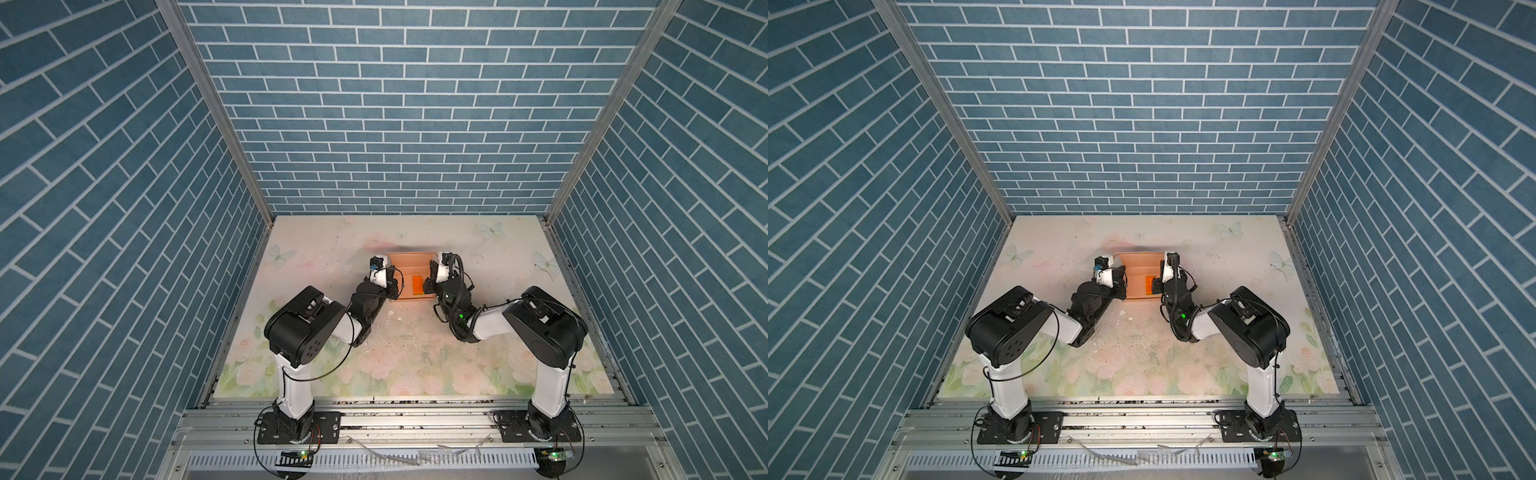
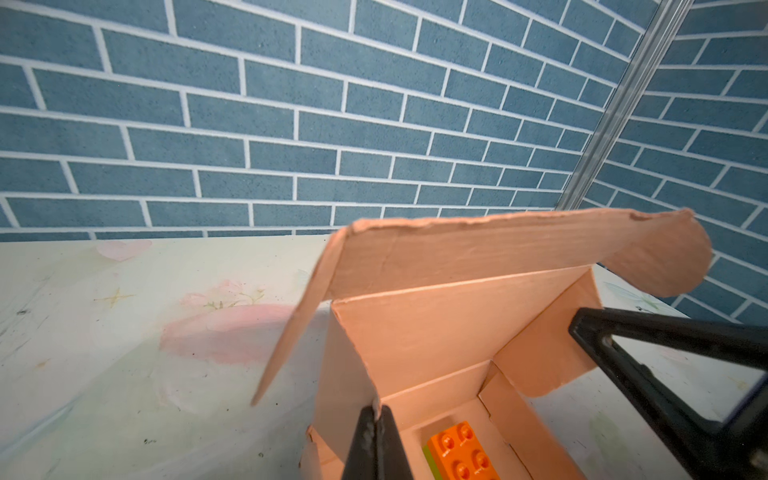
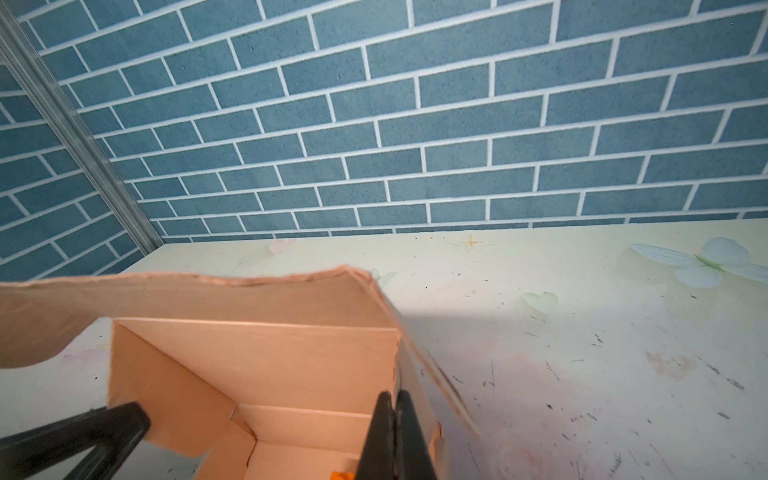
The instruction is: Fold the paper box
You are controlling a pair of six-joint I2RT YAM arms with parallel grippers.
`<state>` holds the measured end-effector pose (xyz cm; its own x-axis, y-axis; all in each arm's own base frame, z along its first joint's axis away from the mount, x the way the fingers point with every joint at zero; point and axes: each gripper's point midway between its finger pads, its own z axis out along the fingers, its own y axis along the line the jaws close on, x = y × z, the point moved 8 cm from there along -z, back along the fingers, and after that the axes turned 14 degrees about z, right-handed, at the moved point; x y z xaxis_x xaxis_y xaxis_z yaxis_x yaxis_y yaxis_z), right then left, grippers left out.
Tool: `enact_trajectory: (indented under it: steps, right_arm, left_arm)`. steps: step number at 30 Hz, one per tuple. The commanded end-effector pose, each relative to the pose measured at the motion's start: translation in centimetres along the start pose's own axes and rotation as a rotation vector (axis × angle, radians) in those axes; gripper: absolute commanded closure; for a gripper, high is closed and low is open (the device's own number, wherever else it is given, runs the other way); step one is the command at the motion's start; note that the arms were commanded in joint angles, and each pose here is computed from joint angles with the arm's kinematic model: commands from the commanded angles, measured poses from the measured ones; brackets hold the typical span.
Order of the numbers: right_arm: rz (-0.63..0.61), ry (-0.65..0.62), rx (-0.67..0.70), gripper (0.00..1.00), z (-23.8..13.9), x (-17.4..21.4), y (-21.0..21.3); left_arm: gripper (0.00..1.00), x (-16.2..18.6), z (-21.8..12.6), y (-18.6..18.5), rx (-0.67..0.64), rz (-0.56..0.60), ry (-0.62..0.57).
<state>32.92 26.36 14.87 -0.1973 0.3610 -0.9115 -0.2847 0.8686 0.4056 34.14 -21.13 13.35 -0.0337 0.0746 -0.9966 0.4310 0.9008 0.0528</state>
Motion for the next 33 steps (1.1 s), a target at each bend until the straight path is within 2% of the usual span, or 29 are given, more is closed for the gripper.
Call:
enact_trajectory:
  steps: [1, 8, 12, 18, 25, 33]
  right_arm:
    - [0.016, -0.023, -0.131, 1.00, 0.3, -0.4, 1.9]
    - [0.043, -0.007, -0.138, 1.00, -0.2, 1.0, 1.1]
    - [0.055, 0.011, -0.135, 1.00, -0.7, 1.5, 0.7]
    - [0.064, 0.032, -0.136, 1.00, -1.6, 2.5, 0.0]
    - [0.049, 0.061, -0.140, 1.00, -2.5, 3.6, -0.5]
    - [0.031, 0.091, -0.134, 1.00, -3.0, 4.7, -0.7]
  left_arm:
    - [1.00, -0.3, 0.5, -1.4, 0.101, 0.009, -0.035]
    - [1.00, 0.4, 0.4, -1.6, 0.123, -0.021, -0.006]
    - [1.00, 0.9, 0.1, -2.2, 0.173, -0.063, 0.054]
    - [1.00, 2.2, -1.2, -2.3, 0.174, -0.096, 0.103]
    - [1.00, 2.3, -1.7, -3.6, 0.216, -0.055, 0.071]
    - [0.98, 3.8, -2.8, -4.4, 0.233, -0.031, 0.108]
